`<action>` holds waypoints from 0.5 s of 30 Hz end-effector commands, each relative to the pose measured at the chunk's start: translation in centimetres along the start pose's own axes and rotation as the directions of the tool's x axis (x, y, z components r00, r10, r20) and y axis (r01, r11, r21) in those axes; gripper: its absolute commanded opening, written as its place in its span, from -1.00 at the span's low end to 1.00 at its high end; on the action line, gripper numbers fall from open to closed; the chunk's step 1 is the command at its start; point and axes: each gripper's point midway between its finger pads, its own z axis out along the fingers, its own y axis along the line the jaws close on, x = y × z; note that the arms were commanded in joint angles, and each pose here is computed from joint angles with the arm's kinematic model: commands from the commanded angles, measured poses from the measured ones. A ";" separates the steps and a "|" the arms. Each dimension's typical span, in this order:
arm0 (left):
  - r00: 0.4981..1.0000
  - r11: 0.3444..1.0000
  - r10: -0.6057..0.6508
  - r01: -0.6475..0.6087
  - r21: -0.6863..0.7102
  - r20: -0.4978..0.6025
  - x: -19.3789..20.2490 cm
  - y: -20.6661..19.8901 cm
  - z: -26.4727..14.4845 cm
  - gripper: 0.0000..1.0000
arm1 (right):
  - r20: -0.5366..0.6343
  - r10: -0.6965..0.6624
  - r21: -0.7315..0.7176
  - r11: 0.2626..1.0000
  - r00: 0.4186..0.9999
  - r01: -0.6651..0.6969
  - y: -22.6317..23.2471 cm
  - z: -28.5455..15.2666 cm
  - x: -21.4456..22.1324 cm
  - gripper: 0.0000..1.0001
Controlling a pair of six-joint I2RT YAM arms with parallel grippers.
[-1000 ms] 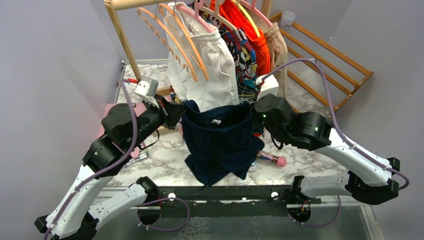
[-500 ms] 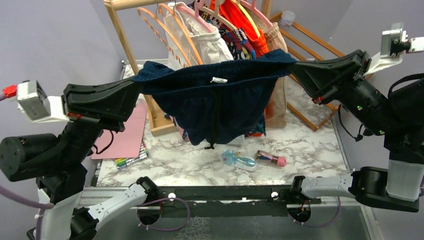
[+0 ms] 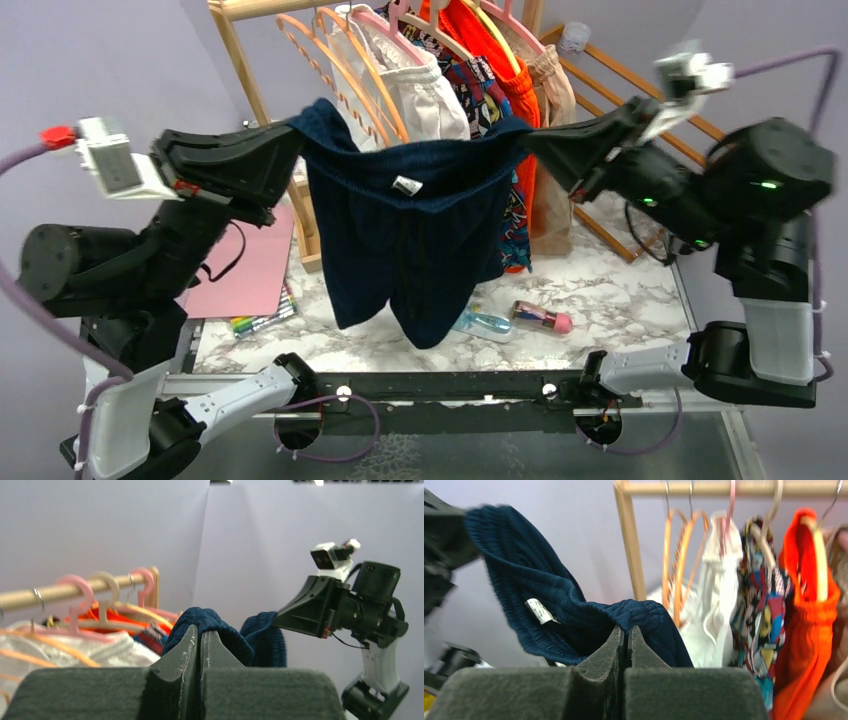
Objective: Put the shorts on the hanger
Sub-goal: Adjust the shorts at the center of the board.
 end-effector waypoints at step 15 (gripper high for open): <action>0.948 0.971 0.045 -0.115 0.208 0.314 -10.8 -5.7 -2.6 -1.00 | 0.426 0.093 -0.571 0.800 0.900 0.187 9.3 -11.6 -11.7 -0.99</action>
